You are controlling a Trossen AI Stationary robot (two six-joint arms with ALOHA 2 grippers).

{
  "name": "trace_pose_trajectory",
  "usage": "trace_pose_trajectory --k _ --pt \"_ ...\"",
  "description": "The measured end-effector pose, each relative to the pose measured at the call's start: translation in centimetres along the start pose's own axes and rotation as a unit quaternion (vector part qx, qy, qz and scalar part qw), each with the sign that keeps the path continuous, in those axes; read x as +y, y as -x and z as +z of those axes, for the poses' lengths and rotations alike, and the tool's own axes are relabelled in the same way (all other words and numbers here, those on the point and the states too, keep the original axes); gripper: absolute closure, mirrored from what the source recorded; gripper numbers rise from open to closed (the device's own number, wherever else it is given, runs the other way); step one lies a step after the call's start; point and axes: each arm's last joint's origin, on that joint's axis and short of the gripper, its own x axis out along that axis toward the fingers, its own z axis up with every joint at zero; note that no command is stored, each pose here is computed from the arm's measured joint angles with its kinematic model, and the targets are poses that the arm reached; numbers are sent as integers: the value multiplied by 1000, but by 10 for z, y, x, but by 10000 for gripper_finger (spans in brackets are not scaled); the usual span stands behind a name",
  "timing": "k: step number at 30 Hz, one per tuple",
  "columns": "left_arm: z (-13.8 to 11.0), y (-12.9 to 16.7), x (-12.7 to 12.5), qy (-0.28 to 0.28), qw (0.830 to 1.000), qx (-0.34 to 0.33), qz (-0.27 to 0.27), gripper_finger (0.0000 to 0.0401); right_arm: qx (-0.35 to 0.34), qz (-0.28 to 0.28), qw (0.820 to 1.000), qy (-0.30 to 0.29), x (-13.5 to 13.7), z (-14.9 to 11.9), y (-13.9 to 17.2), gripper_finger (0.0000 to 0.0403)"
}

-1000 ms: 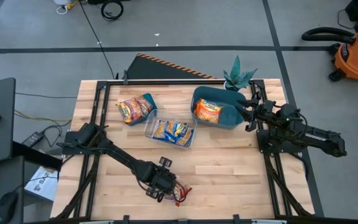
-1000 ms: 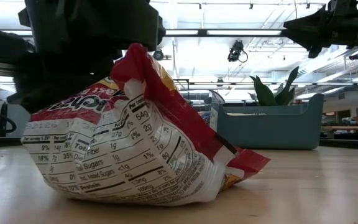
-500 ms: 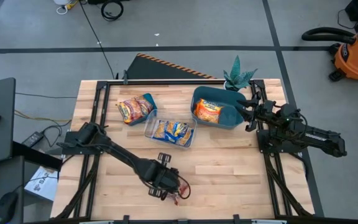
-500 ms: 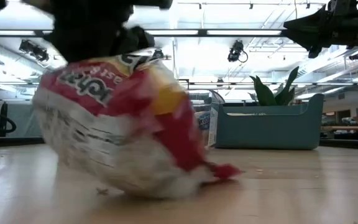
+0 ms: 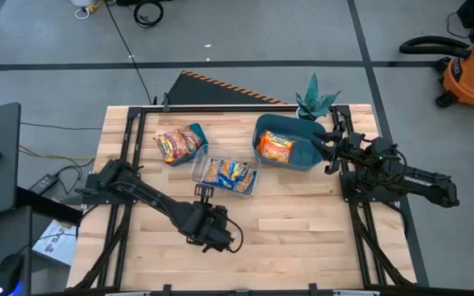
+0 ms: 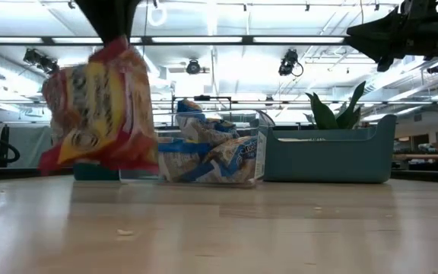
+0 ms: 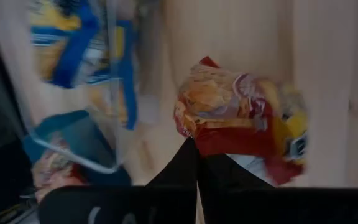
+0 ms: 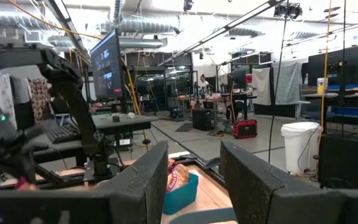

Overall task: Sort Maruchan noodles
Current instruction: Put the red noodle pack into the left small blue bin

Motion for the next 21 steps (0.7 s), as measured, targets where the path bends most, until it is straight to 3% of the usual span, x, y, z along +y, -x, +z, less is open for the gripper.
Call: trace_pose_trajectory --k 7,13,17,21 --pt "-26 39 40 52 996 -58 48 400 0 -1 1000 0 0 0 0 250" --pt "-57 72 98 146 968 -138 152 400 0 -1 1000 0 0 0 0 250" --pt "-75 74 141 214 947 -140 194 401 0 -1 1000 0 0 0 0 250" --pt "-91 56 181 266 932 -107 220 401 0 -1 1000 0 0 0 0 250"
